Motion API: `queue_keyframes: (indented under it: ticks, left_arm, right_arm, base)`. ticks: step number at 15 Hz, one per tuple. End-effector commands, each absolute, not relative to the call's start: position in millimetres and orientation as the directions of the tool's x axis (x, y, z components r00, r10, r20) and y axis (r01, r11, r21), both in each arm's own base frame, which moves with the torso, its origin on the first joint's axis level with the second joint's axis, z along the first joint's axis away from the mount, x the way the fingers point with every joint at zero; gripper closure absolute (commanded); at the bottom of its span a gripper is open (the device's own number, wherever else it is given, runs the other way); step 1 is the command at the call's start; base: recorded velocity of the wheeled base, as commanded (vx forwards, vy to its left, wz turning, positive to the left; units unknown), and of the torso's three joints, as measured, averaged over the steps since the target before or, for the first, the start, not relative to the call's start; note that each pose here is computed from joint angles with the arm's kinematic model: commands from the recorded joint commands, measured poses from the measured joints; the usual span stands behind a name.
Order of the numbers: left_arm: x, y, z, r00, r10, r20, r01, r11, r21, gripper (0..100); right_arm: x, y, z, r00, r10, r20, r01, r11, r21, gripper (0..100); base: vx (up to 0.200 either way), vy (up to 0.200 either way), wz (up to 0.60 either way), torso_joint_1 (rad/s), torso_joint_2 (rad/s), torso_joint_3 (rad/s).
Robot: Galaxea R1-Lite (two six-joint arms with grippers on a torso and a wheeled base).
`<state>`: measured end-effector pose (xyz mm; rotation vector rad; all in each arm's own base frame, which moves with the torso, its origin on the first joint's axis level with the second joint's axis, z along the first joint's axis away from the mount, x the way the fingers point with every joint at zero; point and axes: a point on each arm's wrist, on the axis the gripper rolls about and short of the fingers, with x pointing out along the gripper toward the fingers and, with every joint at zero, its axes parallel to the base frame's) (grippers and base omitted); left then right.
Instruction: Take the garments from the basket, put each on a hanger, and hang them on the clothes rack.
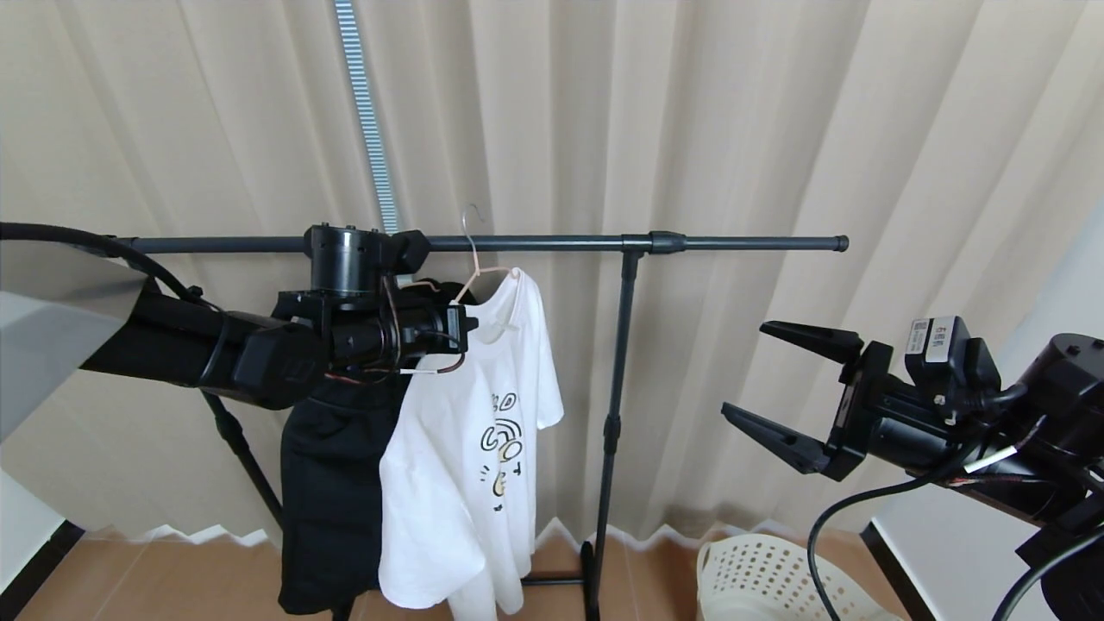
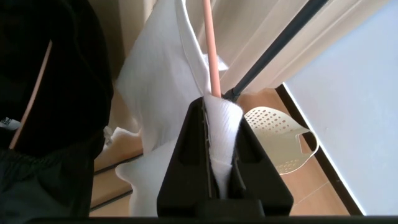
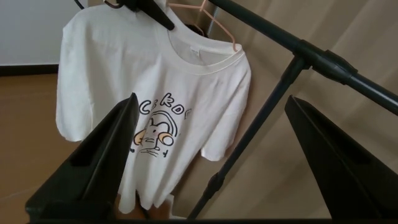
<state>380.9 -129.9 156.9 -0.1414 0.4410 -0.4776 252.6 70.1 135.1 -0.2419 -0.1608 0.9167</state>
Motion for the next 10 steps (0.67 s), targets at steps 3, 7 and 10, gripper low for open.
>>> queue_keyframes:
  ticks: [3, 7, 10]
  left_arm:
    - [383.7, -130.9, 151.2, 0.793, -0.472, -0.386, 0.411, 0.881, -0.234, 100]
    - [385.5, -131.5, 145.1, 0.787, -0.470, -0.400, 0.408, 0.882, -0.236, 100]
    - [386.1, -132.3, 141.6, 0.783, -0.470, -0.408, 0.407, 0.882, -0.237, 100]
  right_arm:
    - [252.8, 70.2, 134.7, 0.599, 0.800, 0.034, -0.765, 0.583, -0.274, 0]
    - [253.0, 70.3, 134.3, 0.599, 0.800, 0.032, -0.765, 0.583, -0.273, 0]
    - [252.8, 70.2, 134.7, 0.599, 0.800, 0.034, -0.765, 0.583, -0.274, 0]
  base:
    - [0.000, 0.000, 0.00, 0.000, 0.00, 0.000]
    - [0.000, 0.000, 0.00, 0.000, 0.00, 0.000]
    - [0.000, 0.000, 0.00, 0.000, 0.00, 0.000]
